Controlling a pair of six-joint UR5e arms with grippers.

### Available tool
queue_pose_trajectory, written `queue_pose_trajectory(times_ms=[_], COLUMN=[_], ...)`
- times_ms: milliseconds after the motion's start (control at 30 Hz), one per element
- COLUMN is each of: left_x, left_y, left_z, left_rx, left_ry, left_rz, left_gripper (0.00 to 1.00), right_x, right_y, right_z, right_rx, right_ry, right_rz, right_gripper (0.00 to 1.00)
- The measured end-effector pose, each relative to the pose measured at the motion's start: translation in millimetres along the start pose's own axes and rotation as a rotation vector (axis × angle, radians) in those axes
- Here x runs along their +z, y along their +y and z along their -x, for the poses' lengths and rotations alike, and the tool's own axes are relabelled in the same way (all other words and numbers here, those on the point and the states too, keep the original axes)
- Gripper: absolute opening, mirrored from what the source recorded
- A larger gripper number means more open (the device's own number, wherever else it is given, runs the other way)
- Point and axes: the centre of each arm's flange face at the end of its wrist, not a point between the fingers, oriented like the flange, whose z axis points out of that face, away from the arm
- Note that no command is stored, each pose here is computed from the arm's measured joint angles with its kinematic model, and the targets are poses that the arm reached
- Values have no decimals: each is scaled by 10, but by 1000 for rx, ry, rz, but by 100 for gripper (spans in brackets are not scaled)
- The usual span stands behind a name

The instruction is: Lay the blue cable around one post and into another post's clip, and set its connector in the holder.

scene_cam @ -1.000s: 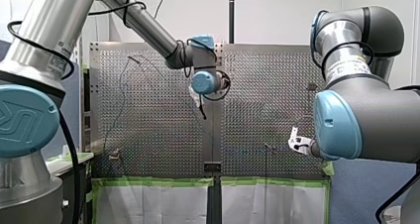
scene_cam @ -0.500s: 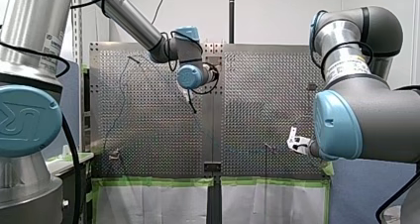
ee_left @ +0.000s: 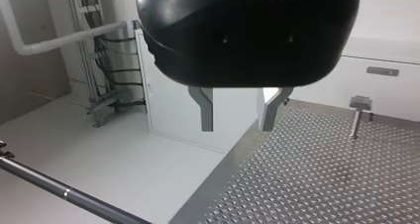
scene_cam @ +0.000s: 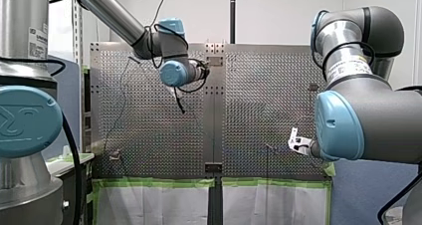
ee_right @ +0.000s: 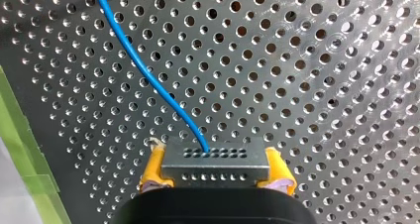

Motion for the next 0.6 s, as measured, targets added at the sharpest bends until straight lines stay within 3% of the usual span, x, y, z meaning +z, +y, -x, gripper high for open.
queue_pose_trajectory(times_ms=[267,600], left_x=[-230,-467], left_y=[278,613], left_z=[-272,-462], left_rx=[31,65], left_ry=[42,35], left_rz=[41,86], left_gripper=[100,100], right_x=[6,26], right_y=[-35,-55], right_z=[13,3], right_rx=[0,-2], right_ry=[-2,-4], right_rz=[-5,-9], right_gripper=[0,0])
